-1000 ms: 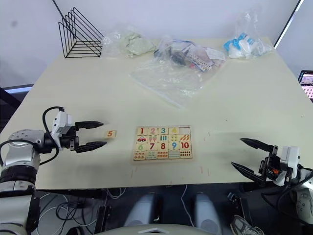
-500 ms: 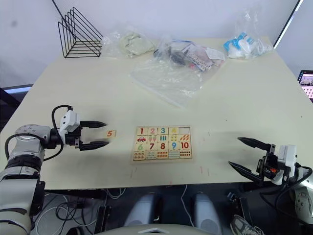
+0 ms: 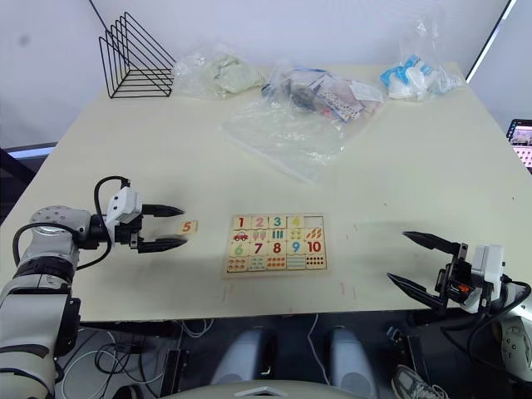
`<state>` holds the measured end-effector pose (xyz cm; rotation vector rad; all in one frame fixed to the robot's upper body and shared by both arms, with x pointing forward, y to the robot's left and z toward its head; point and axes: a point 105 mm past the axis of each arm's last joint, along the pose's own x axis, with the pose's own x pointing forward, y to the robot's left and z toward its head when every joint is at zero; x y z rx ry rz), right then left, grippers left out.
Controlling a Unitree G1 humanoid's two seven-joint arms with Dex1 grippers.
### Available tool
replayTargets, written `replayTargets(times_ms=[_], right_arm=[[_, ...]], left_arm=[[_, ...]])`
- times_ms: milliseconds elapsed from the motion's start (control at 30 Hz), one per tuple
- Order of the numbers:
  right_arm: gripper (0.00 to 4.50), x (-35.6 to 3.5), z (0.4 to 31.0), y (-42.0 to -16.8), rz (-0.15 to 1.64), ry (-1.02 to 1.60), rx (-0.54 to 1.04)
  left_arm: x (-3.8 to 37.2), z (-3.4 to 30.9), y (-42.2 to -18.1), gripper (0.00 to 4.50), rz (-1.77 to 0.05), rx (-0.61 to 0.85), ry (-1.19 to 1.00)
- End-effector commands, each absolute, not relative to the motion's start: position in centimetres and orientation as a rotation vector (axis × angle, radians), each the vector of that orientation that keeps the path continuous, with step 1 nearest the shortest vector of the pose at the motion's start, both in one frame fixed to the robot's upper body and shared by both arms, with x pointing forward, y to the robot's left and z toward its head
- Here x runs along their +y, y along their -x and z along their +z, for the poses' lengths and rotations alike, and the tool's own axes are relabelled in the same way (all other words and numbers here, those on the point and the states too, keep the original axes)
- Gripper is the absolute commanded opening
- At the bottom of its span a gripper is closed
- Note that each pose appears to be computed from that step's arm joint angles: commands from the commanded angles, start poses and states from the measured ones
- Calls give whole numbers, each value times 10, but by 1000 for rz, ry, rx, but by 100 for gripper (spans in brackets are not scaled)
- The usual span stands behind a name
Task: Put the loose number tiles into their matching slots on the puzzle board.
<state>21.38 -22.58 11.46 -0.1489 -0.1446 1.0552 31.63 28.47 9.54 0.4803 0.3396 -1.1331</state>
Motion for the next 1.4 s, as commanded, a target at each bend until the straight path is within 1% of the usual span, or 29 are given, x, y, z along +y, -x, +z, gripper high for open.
replayTargets(times_ms=[33,67,667,767,800,833,867,900,1133,1400], right_arm=[[450,-227,125,-214,1054,178,-170],[450,-227,125,-214,1054,178,-170],[450,-224,125,-216,1062,180,-174],[450,-224,125,-217,1062,181,-174],[450,-224,125,-217,1063,181,-174],[450,-223,125,-217,1062,180,-174],[450,-223,125,-217,1062,180,-174],[450,-223,125,-217,1062,181,-174],[450,-222,124,-218,1066,177,-178],[450,-220,122,-219,1072,169,-186]], left_arm=[[280,95,-314,356,-1180,343,-500],[280,94,-314,326,-1184,343,-504],[278,92,-313,326,-1212,368,-539],[279,92,-313,247,-1211,372,-535],[279,92,-312,199,-1212,373,-535],[279,92,-312,160,-1211,372,-536],[279,92,-312,110,-1211,372,-536],[280,92,-312,96,-1211,370,-537],[282,94,-310,95,-1207,359,-541],[280,108,-310,95,-1210,303,-532]])
